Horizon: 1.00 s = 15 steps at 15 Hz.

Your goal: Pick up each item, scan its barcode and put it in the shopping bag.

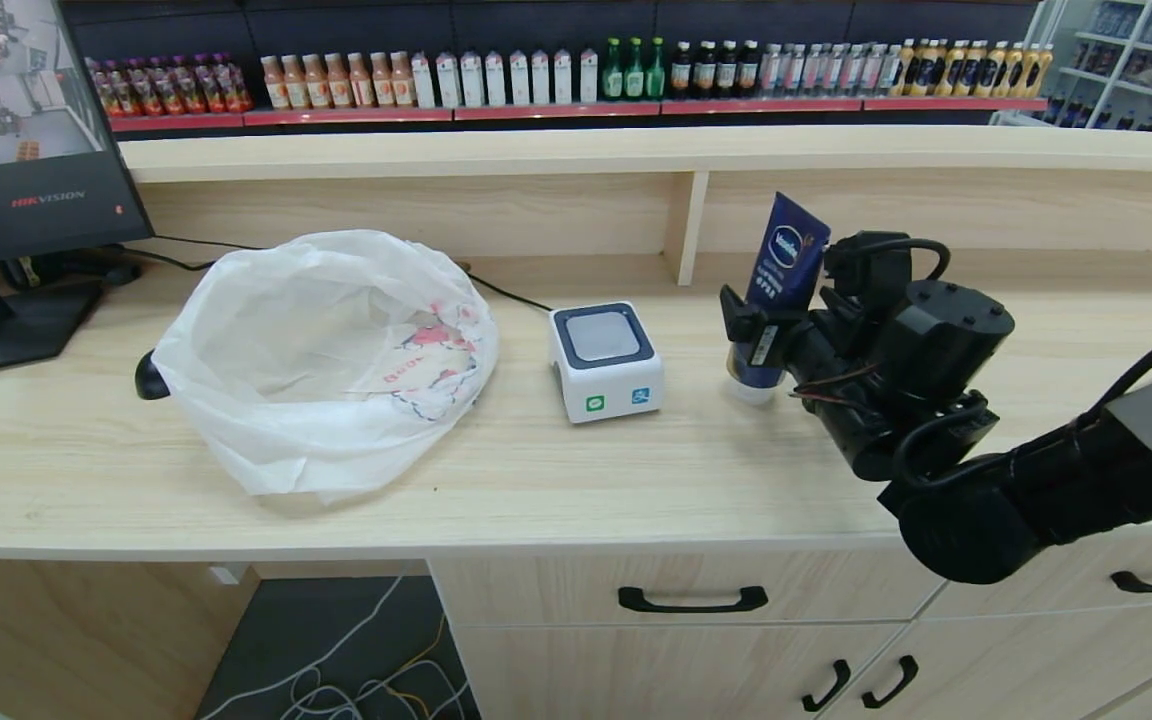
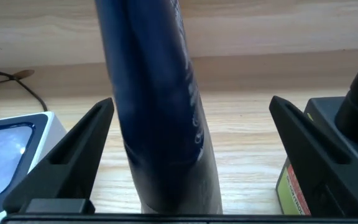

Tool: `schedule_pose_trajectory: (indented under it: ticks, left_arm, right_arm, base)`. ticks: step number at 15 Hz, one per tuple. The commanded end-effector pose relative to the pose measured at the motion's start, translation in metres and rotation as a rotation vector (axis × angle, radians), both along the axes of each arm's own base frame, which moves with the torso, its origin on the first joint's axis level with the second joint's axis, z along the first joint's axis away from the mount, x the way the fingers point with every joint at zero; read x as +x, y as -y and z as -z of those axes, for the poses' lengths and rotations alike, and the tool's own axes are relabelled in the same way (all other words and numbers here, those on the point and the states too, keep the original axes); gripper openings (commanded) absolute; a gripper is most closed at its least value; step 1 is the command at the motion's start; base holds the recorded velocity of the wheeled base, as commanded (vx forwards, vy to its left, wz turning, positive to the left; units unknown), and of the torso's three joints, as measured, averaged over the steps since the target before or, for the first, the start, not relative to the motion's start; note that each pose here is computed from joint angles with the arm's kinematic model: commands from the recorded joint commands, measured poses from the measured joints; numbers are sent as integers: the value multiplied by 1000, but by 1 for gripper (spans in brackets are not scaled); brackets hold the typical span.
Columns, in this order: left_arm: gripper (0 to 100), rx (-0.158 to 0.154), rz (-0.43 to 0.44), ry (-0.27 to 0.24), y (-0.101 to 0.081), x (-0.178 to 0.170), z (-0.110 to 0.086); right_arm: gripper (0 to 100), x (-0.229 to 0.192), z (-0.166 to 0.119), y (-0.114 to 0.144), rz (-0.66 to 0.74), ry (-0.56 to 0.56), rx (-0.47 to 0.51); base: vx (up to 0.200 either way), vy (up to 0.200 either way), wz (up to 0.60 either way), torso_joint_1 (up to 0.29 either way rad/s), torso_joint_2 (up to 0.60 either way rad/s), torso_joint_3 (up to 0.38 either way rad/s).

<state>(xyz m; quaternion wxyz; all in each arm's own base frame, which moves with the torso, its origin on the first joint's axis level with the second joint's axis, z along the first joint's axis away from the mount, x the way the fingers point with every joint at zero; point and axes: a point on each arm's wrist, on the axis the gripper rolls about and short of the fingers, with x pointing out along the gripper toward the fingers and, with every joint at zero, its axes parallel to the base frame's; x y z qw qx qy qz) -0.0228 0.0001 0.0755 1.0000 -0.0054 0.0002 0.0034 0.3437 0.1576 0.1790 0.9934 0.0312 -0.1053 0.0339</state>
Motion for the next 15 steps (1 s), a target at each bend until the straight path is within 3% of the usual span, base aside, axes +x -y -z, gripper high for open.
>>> schedule_pose_trajectory:
  ticks: [1, 11, 12, 15]
  left_arm:
    - [100, 0, -1, 0, 0, 0, 0]
    - [100, -1, -1, 0, 0, 0, 0]
    - [100, 0, -1, 0, 0, 0, 0]
    - [100, 0, -1, 0, 0, 0, 0]
  right_arm:
    - [100, 4, 6, 1, 6, -8, -4]
    - [100, 9, 18, 5, -4, -36, -27]
    - [0, 9, 18, 5, -4, -36, -27]
    - [0, 7, 14, 4, -7, -19, -17]
  base:
    - [0, 0, 0, 0, 0, 0]
    - [0, 0, 0, 0, 0, 0]
    - [0, 0, 0, 0, 0, 0]
    - [0, 0, 0, 0, 0, 0]
